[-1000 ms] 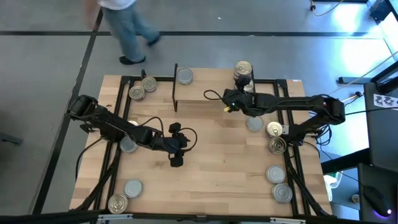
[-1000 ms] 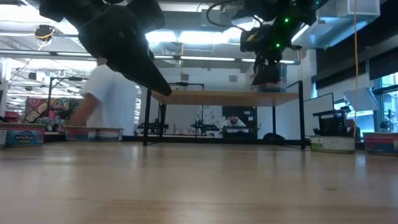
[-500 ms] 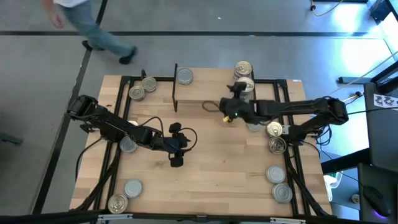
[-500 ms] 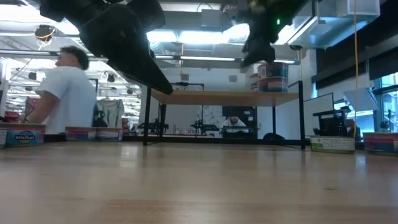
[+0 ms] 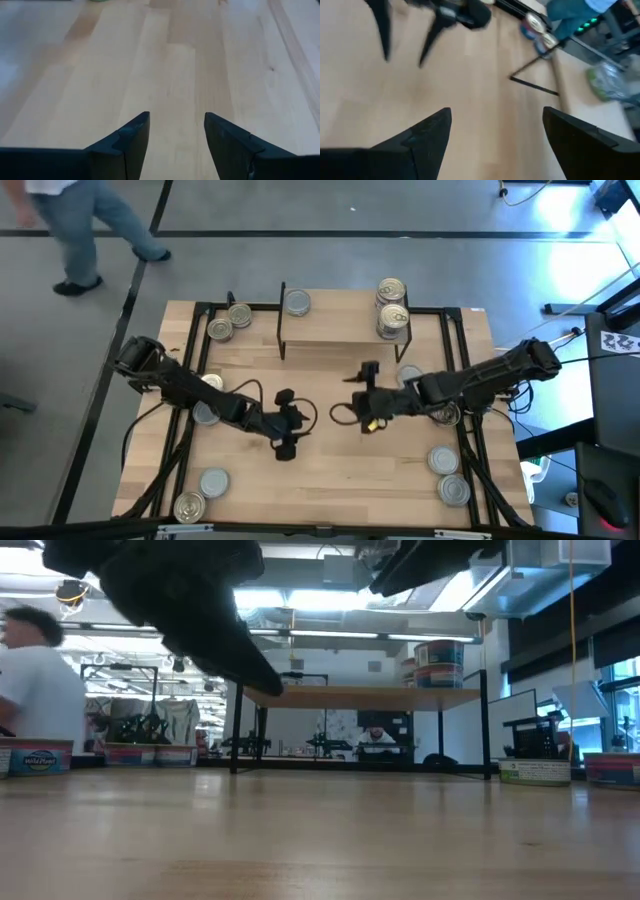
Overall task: Stack canned seafood by type on shelf
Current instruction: Stack the green white tuna can on top of the other green white tuna can on the shelf
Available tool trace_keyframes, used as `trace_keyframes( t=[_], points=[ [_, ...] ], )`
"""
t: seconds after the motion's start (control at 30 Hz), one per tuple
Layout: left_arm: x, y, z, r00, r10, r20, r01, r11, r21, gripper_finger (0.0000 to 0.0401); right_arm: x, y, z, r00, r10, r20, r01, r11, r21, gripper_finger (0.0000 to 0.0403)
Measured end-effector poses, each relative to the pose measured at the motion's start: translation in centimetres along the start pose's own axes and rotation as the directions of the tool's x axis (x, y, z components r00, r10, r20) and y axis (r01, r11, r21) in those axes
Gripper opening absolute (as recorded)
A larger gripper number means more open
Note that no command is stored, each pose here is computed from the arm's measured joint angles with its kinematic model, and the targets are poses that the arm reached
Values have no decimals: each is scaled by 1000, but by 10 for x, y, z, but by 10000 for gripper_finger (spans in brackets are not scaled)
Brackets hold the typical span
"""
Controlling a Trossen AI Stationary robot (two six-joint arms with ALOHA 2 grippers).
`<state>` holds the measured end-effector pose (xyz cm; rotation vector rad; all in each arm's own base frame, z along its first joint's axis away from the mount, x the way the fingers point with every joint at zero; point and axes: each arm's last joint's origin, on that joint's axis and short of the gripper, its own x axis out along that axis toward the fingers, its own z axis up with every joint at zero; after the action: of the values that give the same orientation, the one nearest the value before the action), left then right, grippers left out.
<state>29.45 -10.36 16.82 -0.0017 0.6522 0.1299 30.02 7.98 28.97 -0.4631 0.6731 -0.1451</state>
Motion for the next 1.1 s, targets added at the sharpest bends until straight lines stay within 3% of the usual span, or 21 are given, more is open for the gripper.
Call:
trace_keyframes(
  t=[0.3, 0.63, 0.9, 1.1],
  points=[
    [-4, -43, -29, 998, -41, -40, 37, 996, -85, 188, -14, 25, 4, 997, 72, 39, -77, 983, 165, 310],
    [-27, -85, -55, 997, -77, -15, 73, 985, -155, 188, -20, 48, 5, 990, 133, 46, -141, 959, 246, 310],
    [-37, -100, -51, 992, -124, 3, 123, 982, -144, 188, -6, 85, -3, 984, 179, -19, -170, 959, 227, 310],
    [-21, -107, -54, 995, -96, -18, 93, 987, -129, 188, 10, 115, -14, 976, 198, -89, -181, 969, 169, 310]
  ],
)
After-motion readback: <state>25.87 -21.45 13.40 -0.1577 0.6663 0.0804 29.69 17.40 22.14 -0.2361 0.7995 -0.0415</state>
